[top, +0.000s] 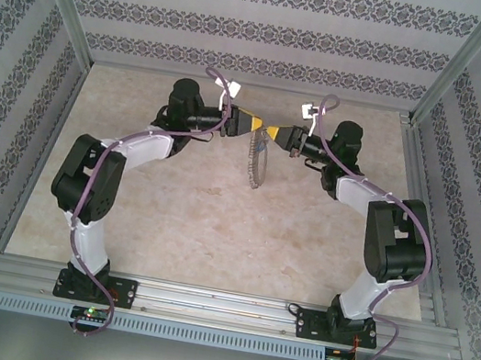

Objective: Put the keys on the keyring

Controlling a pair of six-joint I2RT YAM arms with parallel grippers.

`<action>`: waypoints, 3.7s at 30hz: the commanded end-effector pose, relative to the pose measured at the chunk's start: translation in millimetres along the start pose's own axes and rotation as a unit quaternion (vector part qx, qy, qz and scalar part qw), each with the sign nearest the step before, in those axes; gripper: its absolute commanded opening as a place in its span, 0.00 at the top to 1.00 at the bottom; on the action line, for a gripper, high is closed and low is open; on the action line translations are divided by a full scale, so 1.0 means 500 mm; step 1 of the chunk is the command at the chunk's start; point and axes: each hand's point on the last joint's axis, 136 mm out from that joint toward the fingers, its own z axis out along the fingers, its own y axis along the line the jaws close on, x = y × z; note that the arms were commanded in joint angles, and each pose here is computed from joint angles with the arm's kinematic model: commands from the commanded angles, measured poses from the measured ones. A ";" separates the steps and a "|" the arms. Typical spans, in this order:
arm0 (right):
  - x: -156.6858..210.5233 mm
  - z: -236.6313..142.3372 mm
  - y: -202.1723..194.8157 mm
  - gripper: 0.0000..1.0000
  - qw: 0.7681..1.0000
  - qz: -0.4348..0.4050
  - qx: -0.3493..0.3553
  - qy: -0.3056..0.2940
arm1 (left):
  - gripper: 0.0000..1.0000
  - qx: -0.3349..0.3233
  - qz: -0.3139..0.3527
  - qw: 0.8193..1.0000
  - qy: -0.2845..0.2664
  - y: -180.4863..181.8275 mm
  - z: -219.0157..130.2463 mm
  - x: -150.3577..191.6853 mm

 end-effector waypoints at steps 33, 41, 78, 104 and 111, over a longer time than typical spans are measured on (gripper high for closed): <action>-0.001 0.009 0.020 1.00 0.999 -0.035 -0.031 0.012 | 0.67 0.006 0.018 0.996 0.090 -0.023 0.038 0.045; 0.000 0.001 0.019 1.00 0.999 -0.036 -0.027 0.010 | 0.67 -0.044 0.038 0.996 0.069 0.003 0.026 0.036; -0.004 -0.008 0.025 1.00 0.999 -0.042 -0.027 0.004 | 0.67 0.021 0.006 0.997 0.077 -0.012 0.045 0.056; -0.002 -0.011 0.011 1.00 0.999 -0.035 -0.022 0.003 | 0.81 0.039 0.006 0.996 0.083 -0.017 0.042 0.074; 0.003 -0.011 0.013 1.00 0.999 -0.033 -0.024 0.004 | 0.92 0.037 0.008 0.996 0.076 -0.015 0.044 0.068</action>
